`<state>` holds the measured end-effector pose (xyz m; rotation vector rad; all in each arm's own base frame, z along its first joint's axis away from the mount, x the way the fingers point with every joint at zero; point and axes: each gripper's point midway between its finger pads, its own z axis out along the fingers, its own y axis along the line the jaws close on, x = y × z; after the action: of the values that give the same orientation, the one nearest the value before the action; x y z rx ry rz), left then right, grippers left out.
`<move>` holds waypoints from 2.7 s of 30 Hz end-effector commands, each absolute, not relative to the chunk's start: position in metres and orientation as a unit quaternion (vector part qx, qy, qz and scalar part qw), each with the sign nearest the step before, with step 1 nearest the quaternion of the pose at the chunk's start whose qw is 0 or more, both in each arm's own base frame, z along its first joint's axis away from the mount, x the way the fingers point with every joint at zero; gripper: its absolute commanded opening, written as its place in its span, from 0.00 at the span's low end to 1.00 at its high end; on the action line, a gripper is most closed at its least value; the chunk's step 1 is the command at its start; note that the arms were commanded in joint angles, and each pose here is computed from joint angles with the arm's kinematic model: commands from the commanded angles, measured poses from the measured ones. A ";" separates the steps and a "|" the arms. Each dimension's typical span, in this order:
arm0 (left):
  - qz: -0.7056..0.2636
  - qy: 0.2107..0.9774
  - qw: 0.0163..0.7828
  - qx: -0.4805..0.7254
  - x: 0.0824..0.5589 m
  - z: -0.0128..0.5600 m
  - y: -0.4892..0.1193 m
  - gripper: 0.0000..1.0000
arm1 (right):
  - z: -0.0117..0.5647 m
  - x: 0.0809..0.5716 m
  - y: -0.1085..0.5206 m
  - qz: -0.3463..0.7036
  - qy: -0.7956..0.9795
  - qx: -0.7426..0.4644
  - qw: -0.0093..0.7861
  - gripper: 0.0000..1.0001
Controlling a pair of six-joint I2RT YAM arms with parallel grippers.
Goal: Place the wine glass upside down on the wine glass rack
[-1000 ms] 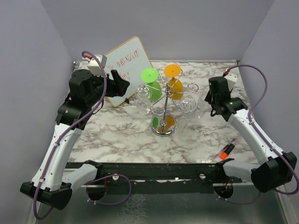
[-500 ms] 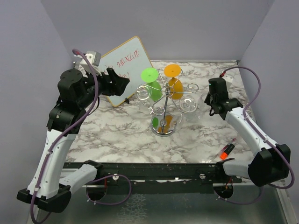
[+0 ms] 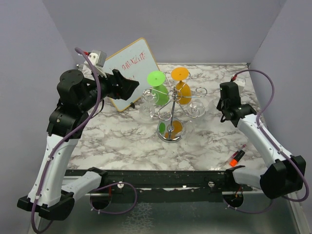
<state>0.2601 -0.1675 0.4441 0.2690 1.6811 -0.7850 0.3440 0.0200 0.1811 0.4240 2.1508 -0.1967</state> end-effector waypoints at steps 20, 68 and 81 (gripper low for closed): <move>-0.609 0.579 0.535 0.092 0.256 0.532 -0.258 0.81 | 0.412 0.242 -0.026 0.081 0.554 0.286 0.777 0.01; -0.754 0.442 0.476 -0.099 0.211 0.578 -0.385 0.73 | 0.532 0.135 0.085 0.388 0.333 -0.026 0.859 0.01; -0.765 0.412 0.474 -0.145 0.218 0.590 -0.372 0.14 | 0.521 0.142 0.095 0.383 0.342 -0.053 0.856 0.01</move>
<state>0.2215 -0.4020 0.5503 -0.2443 1.1641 -1.7937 0.1467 0.0896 0.5196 -0.0560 0.7513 0.8131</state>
